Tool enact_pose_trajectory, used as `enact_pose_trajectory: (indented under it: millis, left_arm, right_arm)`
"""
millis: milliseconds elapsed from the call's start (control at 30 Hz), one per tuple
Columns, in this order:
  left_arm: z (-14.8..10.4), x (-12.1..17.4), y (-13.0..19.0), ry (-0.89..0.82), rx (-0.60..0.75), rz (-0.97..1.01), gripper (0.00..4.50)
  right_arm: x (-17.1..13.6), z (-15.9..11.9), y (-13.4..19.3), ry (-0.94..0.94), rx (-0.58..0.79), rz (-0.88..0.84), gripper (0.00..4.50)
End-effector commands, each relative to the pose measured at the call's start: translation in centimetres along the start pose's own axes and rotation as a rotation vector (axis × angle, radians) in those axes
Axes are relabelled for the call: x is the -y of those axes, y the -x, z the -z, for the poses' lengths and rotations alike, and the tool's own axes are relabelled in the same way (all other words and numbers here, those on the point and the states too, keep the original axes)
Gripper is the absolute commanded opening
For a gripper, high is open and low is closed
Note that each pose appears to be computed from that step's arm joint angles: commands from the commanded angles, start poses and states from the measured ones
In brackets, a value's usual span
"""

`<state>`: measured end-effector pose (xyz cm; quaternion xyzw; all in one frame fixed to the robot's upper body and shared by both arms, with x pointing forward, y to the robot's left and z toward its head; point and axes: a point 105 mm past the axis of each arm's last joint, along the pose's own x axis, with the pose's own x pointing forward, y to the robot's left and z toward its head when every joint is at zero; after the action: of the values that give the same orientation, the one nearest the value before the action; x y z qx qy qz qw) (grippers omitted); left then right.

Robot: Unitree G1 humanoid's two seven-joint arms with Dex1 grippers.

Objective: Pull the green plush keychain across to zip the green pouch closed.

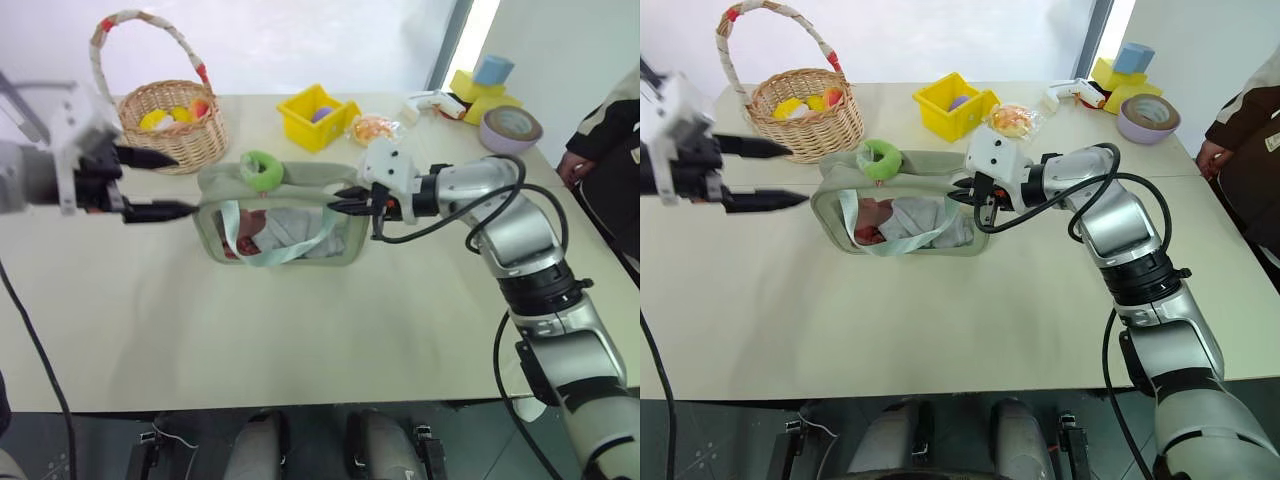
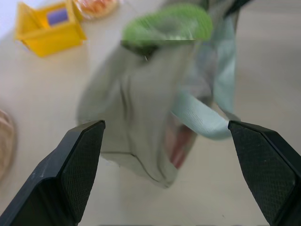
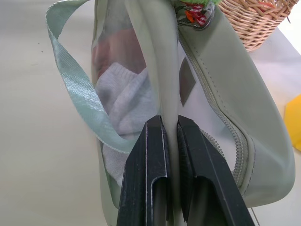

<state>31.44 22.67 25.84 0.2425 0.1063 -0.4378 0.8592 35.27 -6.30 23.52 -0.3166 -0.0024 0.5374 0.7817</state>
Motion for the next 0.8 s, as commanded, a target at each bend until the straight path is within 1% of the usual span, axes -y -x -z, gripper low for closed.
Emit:
enact_pose_trajectory:
  millis: [33,100,200,233,300,333,433,467,600,667,733,800]
  left_arm:
    - [0.6,-0.6,-0.5,-0.068,-0.007,-0.069,4.48]
    - [1.1,-0.9,-1.0,-0.071,-0.005,-0.081,4.48]
    - [1.5,-1.3,-1.4,-0.074,0.007,-0.095,3.69]
    - [1.4,-1.3,-1.4,-0.072,0.015,-0.084,3.10]
    - [1.1,-1.1,-1.4,-0.070,0.031,-0.061,2.26]
    - [1.0,-1.1,-1.5,-0.076,0.032,-0.056,1.67]
    - [1.1,-1.4,-1.6,-0.083,0.026,-0.065,0.19]
    - [1.1,-1.6,-1.6,-0.082,0.024,-0.077,0.08]
    - [1.0,-2.2,-1.7,-0.086,0.025,-0.102,0.08]
    - [1.2,-2.1,-1.8,-0.093,0.016,-0.088,0.00]
    - [1.3,-1.9,-2.0,-0.097,0.014,-0.073,0.00]
    - [1.3,-1.7,-2.1,-0.099,0.016,-0.065,0.00]
  right_arm:
    - [-0.1,-1.2,-0.1,0.030,0.030,-0.016,0.00]
    - [-0.1,-1.3,0.0,0.031,0.029,-0.019,0.00]
    - [0.0,-1.4,0.0,0.031,0.029,-0.019,0.00]
    - [0.0,-1.4,-0.1,0.031,0.030,-0.018,0.00]
    - [-0.1,-1.5,-0.1,0.030,0.031,-0.017,0.00]
    - [-0.1,-1.5,-0.1,0.028,0.031,-0.016,0.00]
    - [0.0,-1.4,0.0,0.024,0.029,-0.011,0.00]
    - [0.0,-1.4,0.0,0.023,0.028,-0.010,0.00]
    - [-0.3,-2.1,0.6,-0.007,0.042,-0.038,0.00]
    - [-0.6,-3.1,1.2,-0.016,0.055,-0.083,0.81]
    - [0.0,-4.3,1.7,-0.006,0.066,-0.084,1.57]
    - [0.7,-5.3,1.9,0.003,0.083,-0.076,2.58]
